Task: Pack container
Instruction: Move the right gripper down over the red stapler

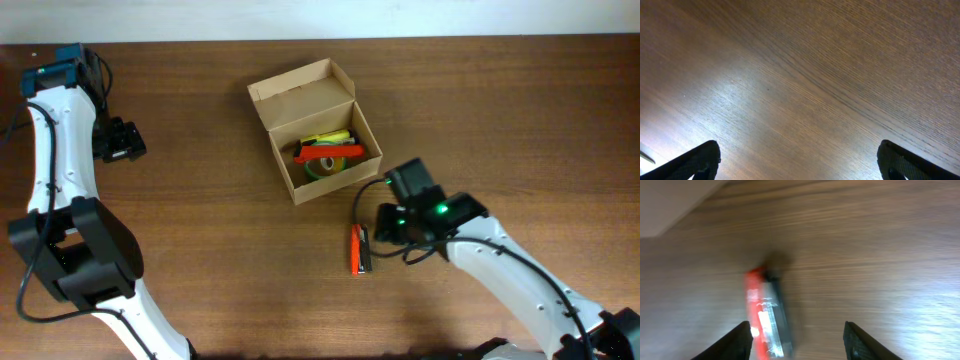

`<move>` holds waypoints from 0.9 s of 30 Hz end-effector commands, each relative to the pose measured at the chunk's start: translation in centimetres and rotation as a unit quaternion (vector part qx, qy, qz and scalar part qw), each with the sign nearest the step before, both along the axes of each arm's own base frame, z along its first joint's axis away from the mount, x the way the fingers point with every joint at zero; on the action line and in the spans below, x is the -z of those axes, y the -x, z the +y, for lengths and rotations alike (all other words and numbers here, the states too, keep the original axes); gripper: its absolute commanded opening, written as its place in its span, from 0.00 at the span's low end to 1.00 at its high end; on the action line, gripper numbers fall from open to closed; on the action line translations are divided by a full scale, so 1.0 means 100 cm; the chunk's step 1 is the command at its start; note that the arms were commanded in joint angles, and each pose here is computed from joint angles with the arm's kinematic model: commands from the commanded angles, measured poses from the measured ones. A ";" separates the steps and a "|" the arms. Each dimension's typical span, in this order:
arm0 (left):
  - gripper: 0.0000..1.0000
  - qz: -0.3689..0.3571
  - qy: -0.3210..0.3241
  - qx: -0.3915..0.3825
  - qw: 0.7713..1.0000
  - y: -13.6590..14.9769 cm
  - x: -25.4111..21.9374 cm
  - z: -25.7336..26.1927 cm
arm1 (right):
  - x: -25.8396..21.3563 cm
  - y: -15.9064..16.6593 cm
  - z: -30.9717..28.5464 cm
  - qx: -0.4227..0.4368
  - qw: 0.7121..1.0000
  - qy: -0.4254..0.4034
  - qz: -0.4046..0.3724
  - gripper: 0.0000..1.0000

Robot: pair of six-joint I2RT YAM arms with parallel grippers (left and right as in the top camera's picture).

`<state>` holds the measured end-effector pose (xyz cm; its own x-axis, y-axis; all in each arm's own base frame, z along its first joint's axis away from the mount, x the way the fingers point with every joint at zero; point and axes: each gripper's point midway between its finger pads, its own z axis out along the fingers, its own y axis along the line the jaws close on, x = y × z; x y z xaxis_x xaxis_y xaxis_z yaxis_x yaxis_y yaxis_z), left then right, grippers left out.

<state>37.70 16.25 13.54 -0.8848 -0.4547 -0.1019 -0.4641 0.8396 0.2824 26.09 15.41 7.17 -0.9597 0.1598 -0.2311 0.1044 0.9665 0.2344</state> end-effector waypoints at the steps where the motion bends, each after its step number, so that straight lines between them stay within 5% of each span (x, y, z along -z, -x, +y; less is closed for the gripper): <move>1: 1.00 0.004 0.003 0.006 1.000 0.002 0.001 0.000 | -0.006 0.011 0.025 -0.039 0.999 -0.018 -0.011 0.61; 27: 1.00 0.004 0.003 0.006 1.000 0.002 0.001 0.000 | 0.049 0.047 0.038 -0.052 0.994 0.042 0.088 0.61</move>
